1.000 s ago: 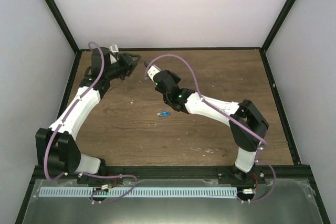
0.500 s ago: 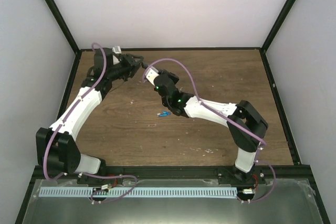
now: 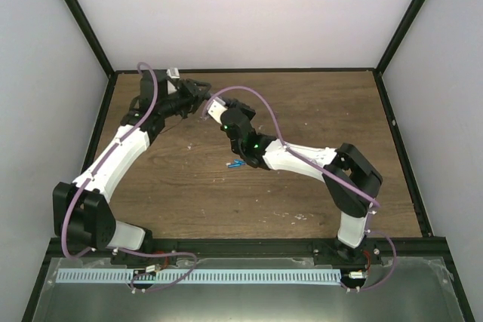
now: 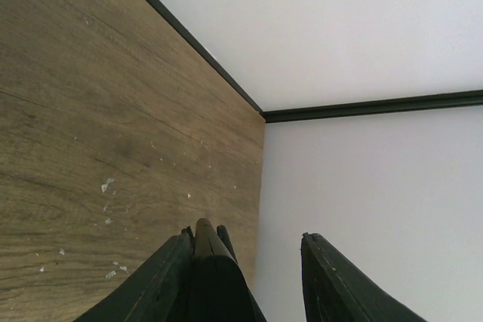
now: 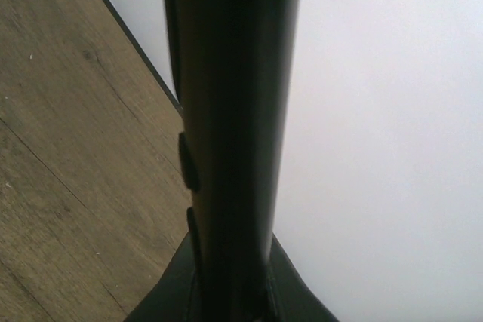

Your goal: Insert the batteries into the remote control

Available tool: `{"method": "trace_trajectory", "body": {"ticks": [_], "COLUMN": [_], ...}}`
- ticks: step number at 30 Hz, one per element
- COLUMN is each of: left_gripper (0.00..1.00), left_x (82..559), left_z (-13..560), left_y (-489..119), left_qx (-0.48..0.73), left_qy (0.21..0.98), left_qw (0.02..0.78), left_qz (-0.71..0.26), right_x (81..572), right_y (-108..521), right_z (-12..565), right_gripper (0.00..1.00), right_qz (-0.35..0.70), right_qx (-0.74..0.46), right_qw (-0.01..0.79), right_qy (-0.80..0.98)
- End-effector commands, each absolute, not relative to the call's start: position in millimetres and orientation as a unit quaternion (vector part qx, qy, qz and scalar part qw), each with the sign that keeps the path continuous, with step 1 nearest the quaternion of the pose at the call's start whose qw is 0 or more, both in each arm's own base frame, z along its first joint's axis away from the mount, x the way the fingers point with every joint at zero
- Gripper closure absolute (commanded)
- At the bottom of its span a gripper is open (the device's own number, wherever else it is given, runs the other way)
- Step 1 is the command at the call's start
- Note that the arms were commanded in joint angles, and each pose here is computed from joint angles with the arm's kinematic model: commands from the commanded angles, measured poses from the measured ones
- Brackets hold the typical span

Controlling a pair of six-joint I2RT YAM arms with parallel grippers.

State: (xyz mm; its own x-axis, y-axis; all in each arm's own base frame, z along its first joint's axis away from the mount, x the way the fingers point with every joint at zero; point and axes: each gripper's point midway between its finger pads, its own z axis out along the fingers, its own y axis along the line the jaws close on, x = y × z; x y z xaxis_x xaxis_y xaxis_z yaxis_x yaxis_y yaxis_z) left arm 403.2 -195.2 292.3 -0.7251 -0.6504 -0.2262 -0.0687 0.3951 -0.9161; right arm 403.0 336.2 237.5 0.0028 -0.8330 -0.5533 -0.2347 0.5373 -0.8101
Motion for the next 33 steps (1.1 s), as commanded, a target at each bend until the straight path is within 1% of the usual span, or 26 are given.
{"method": "trace_trajectory", "body": {"ticks": [1, 6, 9, 16, 23, 25, 27, 28, 31, 32, 33], "left_gripper": [0.59, 0.61, 0.64, 0.83, 0.95, 1.0, 1.0, 1.0, 1.0, 1.0, 1.0], "left_x": [406, 409, 410, 415, 418, 419, 420, 420, 421, 421, 421], "left_z": [293, 290, 288, 287, 289, 289, 290, 290, 289, 289, 289], "left_y": [-198, -202, -204, -205, -203, -203, -204, -204, -205, -206, -206], "left_qx": [-0.235, -0.234, -0.233, -0.228, -0.223, -0.221, -0.216, -0.213, -0.201, -0.196, -0.192], "left_qy": [0.782, 0.785, 0.787, 0.789, 0.79, 0.791, 0.792, 0.792, 0.794, 0.794, 0.795], "left_qw": [0.291, 0.289, 0.287, 0.292, 0.302, 0.306, 0.309, 0.31, 0.315, 0.316, 0.318], "left_qz": [-0.498, -0.495, -0.494, -0.49, -0.484, -0.481, -0.481, -0.48, -0.479, -0.48, -0.479], "right_x": [402, 399, 397, 396, 397, 396, 396, 395, 393, 393, 391], "right_y": [342, 345, 349, 348, 347, 346, 344, 343, 340, 339, 339], "right_z": [247, 248, 252, 253, 250, 250, 249, 250, 248, 248, 248], "right_gripper": [0.99, 0.99, 0.99, 0.99, 0.97, 0.93, 0.89, 0.85, 0.69, 0.6, 0.55], "right_qz": [-0.264, -0.27, -0.273, -0.281, -0.286, -0.288, -0.288, -0.286, -0.277, -0.272, -0.266], "right_qx": [-0.398, -0.402, -0.405, -0.407, -0.407, -0.405, -0.402, -0.4, -0.395, -0.394, -0.393], "right_qw": [0.596, 0.601, 0.607, 0.608, 0.605, 0.604, 0.604, 0.605, 0.607, 0.607, 0.608], "right_qy": [0.645, 0.636, 0.627, 0.621, 0.622, 0.623, 0.625, 0.626, 0.632, 0.634, 0.636]}}
